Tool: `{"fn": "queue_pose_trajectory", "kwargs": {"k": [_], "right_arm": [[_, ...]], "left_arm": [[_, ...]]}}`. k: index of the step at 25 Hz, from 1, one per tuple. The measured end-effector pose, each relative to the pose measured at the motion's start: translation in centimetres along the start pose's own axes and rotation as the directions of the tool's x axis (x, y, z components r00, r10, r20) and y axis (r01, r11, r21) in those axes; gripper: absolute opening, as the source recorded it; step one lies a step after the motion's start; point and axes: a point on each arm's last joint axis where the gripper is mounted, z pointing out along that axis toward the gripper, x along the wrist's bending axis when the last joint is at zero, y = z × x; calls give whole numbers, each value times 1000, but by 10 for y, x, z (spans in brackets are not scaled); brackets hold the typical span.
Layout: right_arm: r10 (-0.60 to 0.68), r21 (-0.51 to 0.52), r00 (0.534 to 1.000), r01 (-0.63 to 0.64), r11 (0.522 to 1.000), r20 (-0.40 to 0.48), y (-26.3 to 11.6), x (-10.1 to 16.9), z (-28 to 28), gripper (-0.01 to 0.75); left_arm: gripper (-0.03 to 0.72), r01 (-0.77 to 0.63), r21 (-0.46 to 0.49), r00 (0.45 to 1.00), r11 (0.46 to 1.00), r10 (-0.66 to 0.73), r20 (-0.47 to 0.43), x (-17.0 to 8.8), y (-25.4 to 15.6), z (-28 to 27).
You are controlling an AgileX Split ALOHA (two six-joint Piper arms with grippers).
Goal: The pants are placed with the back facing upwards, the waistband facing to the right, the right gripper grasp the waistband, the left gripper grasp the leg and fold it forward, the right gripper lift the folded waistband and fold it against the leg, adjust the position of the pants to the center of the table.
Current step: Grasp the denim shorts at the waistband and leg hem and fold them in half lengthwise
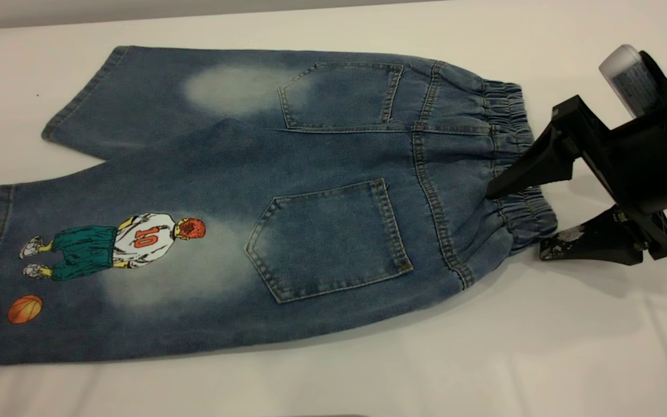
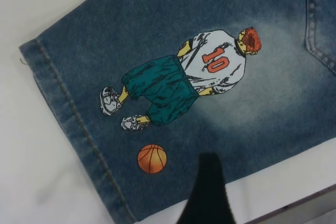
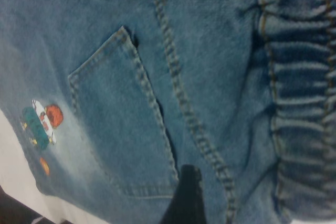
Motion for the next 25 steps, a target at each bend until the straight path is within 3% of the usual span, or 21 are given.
{"fn": "queue_pose_trajectory", "kwargs": {"k": [1,2,3,7,11,13,19,25], "right_arm": [[10,3,1000,-10,1000,2,0,-2,2,586],[35,7,999,-35,999,-11,3,-5,7,518],[35,7,999,-35,999,-11,3,-5,7,518],[34,-4,999,-34,999,11,6,-7,9,340],[34,-3,999,-34,999,7,6,-6,9,110],[34,1,999,-34,999,-5,6,-5,9,50],[24,5,999,-24,1000,-26,6,-4,9,38],[-15,1,998,15,1000,-68,11,3,9,38]], "left_arm": [[538,0,0,1000,1000,0,0,0,0,0],[538,0,0,1000,1000,0,0,0,0,0],[538,0,0,1000,1000,0,0,0,0,0],[538,-14,31,1000,999,14,-6,2,-1,5],[538,-61,130,998,990,65,-22,7,-8,20],[538,-87,199,995,976,94,-23,10,-16,28],[538,-196,341,974,919,222,-39,19,-35,45],[538,-245,418,960,875,280,-23,24,-57,68]]}}
